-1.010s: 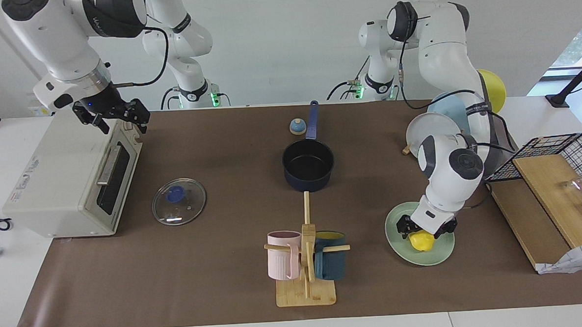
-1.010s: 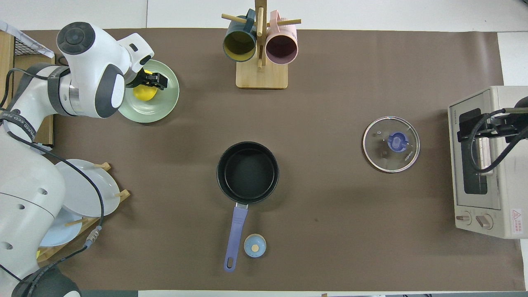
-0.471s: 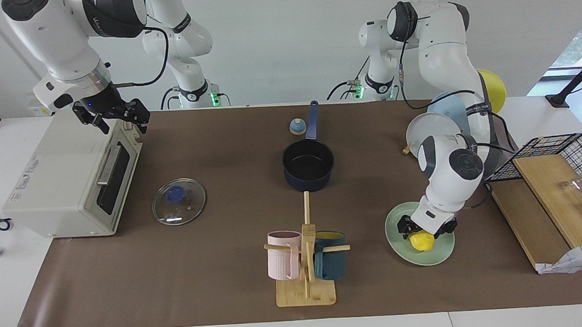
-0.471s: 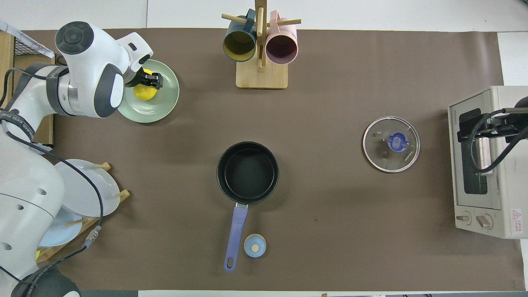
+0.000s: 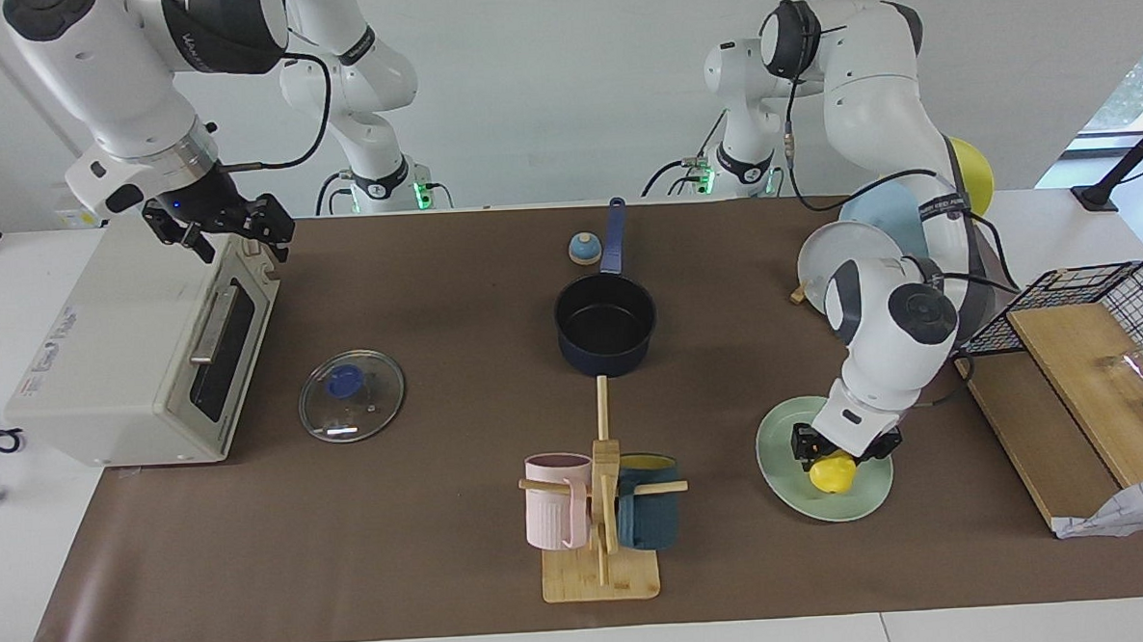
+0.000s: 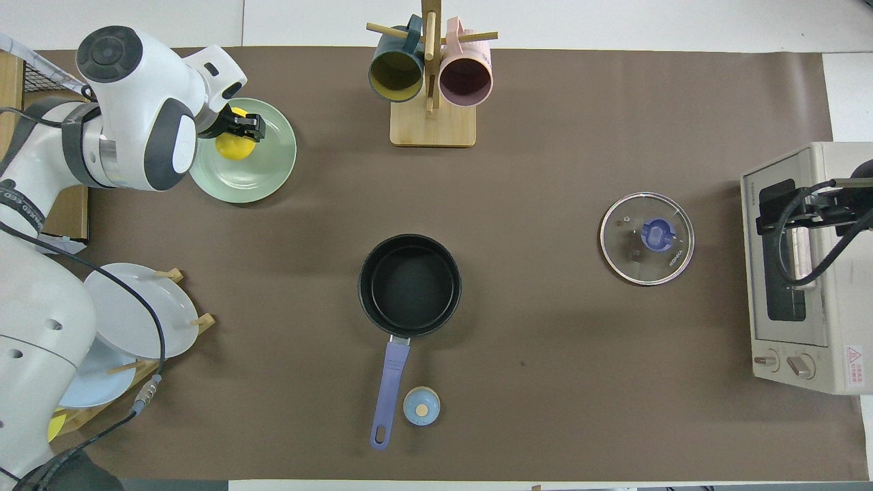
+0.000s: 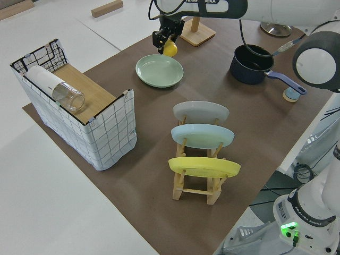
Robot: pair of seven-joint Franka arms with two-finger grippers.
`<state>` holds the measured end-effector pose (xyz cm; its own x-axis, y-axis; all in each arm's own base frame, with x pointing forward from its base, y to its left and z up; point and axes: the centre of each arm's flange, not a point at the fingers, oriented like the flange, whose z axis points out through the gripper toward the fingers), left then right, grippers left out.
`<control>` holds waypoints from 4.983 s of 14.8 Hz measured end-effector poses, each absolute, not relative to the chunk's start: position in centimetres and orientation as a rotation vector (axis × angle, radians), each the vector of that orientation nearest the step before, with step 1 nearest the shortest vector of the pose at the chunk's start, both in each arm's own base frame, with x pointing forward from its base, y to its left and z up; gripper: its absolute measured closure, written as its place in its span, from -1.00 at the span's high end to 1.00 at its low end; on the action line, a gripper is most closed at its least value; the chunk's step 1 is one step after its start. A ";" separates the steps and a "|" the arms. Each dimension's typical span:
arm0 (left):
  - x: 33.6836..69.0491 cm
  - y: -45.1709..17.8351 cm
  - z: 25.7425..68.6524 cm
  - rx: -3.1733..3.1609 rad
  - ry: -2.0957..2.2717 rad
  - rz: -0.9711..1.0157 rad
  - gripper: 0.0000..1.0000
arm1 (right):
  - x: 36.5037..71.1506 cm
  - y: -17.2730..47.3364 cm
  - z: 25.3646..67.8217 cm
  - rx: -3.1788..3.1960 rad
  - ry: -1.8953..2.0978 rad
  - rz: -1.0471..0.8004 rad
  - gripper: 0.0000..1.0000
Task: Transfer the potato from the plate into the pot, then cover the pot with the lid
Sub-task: 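Lift the potato with the left gripper and carry it over the saucepan, then lower the potato into the saucepan and open the left gripper, then withdraw the left gripper while the right gripper reaches the glass lid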
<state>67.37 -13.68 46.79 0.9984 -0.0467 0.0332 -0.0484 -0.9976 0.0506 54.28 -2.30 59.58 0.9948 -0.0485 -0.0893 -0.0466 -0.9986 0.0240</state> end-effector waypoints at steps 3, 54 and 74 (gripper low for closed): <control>61.0 -18.8 53.6 3.078 0.064 -0.017 0.31 | 54.3 -2.3 59.6 3.116 -0.074 -0.140 1.00; 46.3 -31.2 49.8 3.066 -0.016 0.043 1.00 | 54.3 -0.2 59.7 3.117 -0.012 -0.136 1.00; 52.5 -4.8 64.9 3.116 -0.196 -0.042 1.00 | 55.8 0.8 56.7 3.172 0.232 -0.038 1.00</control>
